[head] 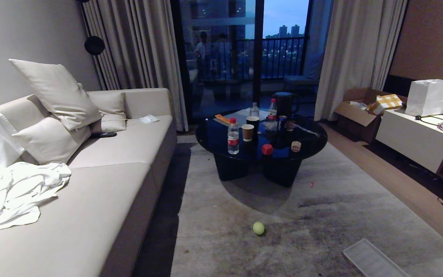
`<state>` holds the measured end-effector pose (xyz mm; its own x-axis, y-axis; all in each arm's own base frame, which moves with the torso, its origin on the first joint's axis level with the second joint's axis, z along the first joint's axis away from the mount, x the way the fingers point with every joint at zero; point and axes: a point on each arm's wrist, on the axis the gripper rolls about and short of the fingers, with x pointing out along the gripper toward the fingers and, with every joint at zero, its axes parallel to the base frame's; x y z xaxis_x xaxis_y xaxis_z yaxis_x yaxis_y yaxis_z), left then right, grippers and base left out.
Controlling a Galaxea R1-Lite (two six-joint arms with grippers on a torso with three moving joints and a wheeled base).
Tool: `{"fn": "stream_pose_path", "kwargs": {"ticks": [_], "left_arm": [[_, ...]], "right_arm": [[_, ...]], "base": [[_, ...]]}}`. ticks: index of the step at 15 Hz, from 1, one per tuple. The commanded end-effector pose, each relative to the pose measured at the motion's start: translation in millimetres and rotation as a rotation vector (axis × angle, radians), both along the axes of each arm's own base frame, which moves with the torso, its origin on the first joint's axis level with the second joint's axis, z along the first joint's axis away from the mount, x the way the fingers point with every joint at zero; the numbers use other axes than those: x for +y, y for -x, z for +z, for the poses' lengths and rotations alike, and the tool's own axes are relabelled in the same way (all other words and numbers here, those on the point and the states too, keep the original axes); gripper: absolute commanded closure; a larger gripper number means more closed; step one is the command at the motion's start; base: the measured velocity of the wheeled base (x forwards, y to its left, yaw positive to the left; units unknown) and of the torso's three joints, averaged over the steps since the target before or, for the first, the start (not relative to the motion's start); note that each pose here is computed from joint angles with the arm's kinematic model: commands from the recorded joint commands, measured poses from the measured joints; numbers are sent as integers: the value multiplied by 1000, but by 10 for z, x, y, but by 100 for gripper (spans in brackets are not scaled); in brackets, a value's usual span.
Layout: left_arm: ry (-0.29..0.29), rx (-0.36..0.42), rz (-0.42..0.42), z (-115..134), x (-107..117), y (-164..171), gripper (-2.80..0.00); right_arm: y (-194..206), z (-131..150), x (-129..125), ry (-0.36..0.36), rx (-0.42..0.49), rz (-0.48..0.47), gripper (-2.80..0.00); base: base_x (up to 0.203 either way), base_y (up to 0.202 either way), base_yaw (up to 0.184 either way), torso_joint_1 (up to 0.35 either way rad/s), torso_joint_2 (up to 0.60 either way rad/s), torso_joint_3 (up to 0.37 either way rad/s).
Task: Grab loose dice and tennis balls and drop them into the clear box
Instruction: Find toys out of the box
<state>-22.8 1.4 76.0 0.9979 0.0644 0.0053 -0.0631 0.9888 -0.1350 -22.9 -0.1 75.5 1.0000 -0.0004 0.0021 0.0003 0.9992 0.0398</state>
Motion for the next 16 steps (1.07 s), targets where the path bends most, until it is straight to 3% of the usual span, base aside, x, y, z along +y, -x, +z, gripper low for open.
{"fn": "stream_pose_path", "kwargs": {"ticks": [1,13,16], "left_arm": [[1,-1,0,1,0,0,0],[3,-1,1,1,0,0,0],[3,-1,1,1,0,0,0]], "right_arm": [[-1,1,0,0,1,-1,0],[-1,1,0,0,1,-2,0],[-2,-3,0,0,2,-2,0]], "base": [[0,0,0,0,0,0],[0,0,0,0,0,0],[-131,0,-1,-1,4,-1]]}}
